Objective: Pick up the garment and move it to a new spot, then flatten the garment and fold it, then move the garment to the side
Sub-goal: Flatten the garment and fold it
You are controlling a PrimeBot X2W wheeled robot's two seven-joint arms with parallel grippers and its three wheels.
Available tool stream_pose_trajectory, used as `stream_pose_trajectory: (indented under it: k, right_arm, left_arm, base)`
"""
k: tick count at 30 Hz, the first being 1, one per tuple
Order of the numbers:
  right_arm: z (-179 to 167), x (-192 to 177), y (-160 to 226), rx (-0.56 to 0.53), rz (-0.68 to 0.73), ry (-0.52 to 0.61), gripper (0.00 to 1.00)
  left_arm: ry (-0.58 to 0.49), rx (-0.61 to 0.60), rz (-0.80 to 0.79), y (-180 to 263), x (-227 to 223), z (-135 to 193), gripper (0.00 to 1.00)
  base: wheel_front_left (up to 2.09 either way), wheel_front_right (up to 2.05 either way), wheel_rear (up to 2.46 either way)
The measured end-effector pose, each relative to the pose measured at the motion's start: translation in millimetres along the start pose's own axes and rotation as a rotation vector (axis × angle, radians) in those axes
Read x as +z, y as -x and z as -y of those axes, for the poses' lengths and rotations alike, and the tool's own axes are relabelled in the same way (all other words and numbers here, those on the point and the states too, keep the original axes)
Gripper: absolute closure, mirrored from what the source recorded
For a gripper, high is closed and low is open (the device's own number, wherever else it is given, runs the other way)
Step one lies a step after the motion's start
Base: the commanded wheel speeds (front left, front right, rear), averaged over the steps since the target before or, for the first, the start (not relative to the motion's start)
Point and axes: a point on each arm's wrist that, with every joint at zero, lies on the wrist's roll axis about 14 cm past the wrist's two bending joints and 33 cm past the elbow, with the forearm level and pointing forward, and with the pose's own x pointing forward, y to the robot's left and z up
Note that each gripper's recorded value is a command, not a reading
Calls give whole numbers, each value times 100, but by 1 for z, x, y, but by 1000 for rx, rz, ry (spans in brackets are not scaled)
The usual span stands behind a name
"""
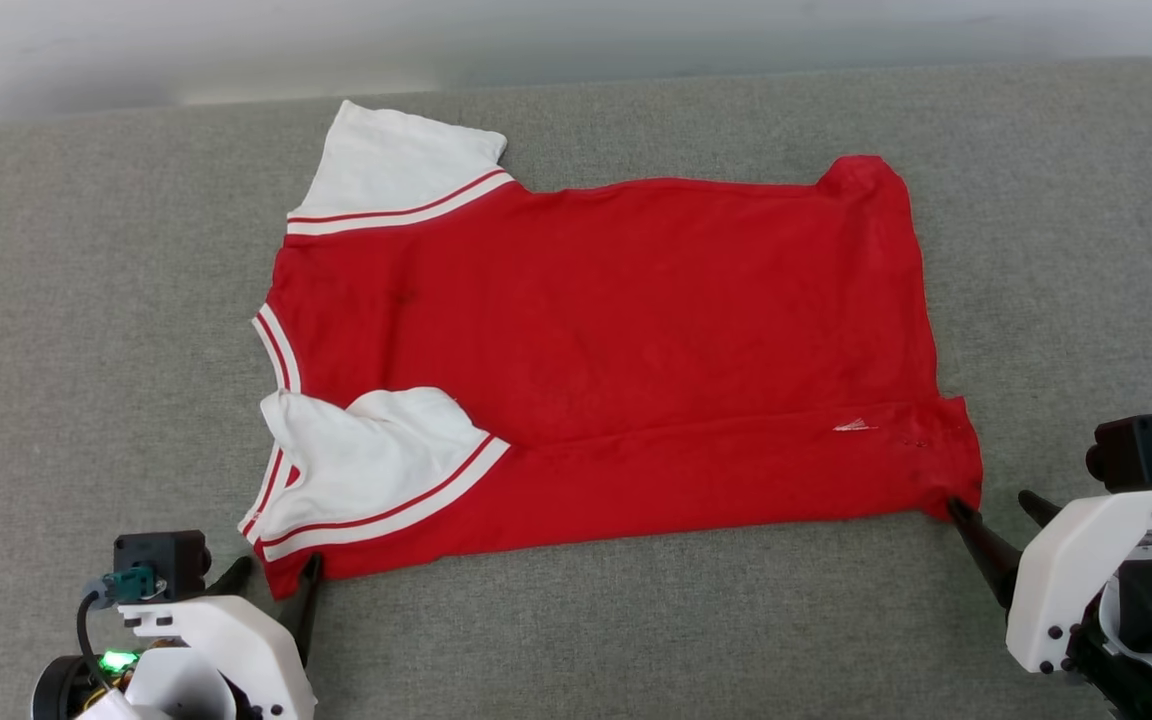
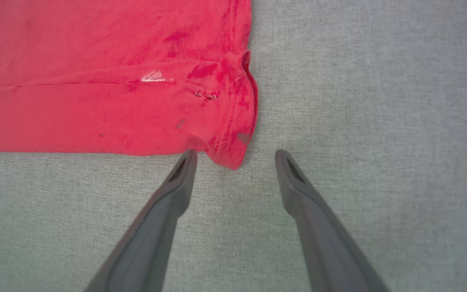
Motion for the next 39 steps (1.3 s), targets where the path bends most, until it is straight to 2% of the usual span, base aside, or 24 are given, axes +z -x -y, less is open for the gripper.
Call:
stream_pose_trajectory:
  k: [4, 5, 6, 7, 15, 23, 27, 31, 39]
  right_arm:
    - [2, -2, -2, -6, -7, -2, 0]
    - [4, -3, -2, -8, -9, -2, 0]
    - [4, -3, -2, -10, -9, 2, 0]
    - [5, -2, -2, -12, -8, 6, 0]
    - [1, 8, -3, -7, 5, 47, 0]
    - [2, 4, -21, -25, -52, 62, 0]
    - [3, -10, -34, -41, -119, 76, 0]
    - [-13, -22, -49, 13, -170, 49, 0]
    - [-10, -40, -60, 13, -247, 72, 0]
  left_arm:
    - [8, -15, -38, -7, -8, 2, 0]
    - [12, -32, -62, -8, -12, 5, 25]
    - [14, -40, -72, -9, -13, 6, 68]
    - [12, -48, -76, -9, -14, 7, 100]
    - [35, -86, -24, -2, -8, 16, 100]
    - [2, -95, 115, 18, 27, 18, 100]
    - [-8, -97, 162, 26, 41, 21, 100]
    - [-9, -102, 178, 32, 47, 24, 100]
    - [-6, -98, 149, 29, 40, 24, 100]
  base:
    - [0, 0, 0]
    - [0, 0, 0]
    - [0, 0, 0]
    - [0, 0, 0]
    - [0, 0, 0]
    - [0, 0, 0]
    - [0, 0, 0]
    - [0, 0, 0]
    - [0, 0, 0]
